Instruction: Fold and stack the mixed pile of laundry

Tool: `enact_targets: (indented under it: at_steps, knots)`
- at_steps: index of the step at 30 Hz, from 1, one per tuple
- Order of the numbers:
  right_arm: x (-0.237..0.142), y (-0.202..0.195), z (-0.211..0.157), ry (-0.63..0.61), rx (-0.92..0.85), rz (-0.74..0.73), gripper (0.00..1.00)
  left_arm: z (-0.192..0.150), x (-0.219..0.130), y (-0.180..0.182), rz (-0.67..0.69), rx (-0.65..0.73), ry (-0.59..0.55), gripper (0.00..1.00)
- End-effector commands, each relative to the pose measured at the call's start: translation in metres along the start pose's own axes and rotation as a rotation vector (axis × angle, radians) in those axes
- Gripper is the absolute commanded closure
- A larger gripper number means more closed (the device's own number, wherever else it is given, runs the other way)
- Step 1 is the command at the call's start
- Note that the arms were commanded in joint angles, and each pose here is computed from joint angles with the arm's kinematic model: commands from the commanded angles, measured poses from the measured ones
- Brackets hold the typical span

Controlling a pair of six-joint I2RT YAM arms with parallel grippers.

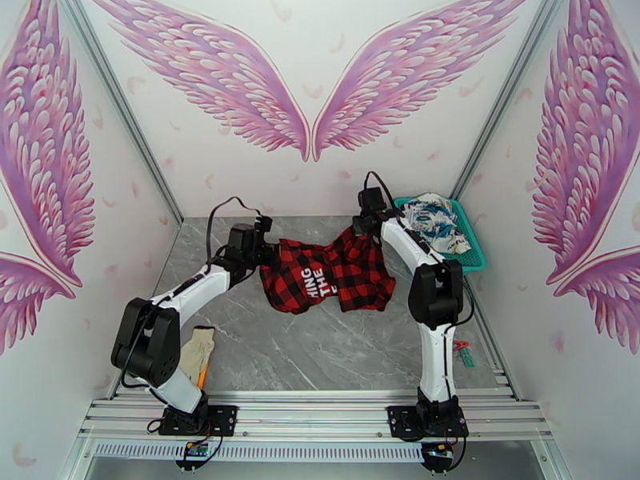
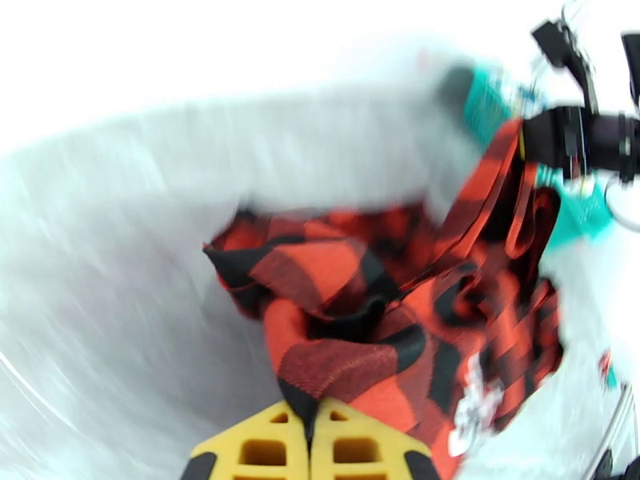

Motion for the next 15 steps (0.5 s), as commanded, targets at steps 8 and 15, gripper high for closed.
enact_targets:
  at_steps: [8,15]
  knots:
    - [-0.188,0.019,0.132,-0.625,0.089,0.318,1.00,0.182,-0.123,0.000,0.112,0.291,-0.577,1.00]
    - [-0.212,0.009,0.081,-0.566,0.056,0.311,1.00,0.127,-0.152,-0.017,0.076,0.350,-0.467,0.72]
Point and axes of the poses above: each hand's point on the last joint's axis, 136 mm out from that joint toward the fingers, its own x axis out along the fingers, its own y axis along the line the jaws close on, z = x × y, the point moved 10 cm from there along -x, back along the fingers, and after that the axes turned 5 degrees about x, right-handed, at the moved point
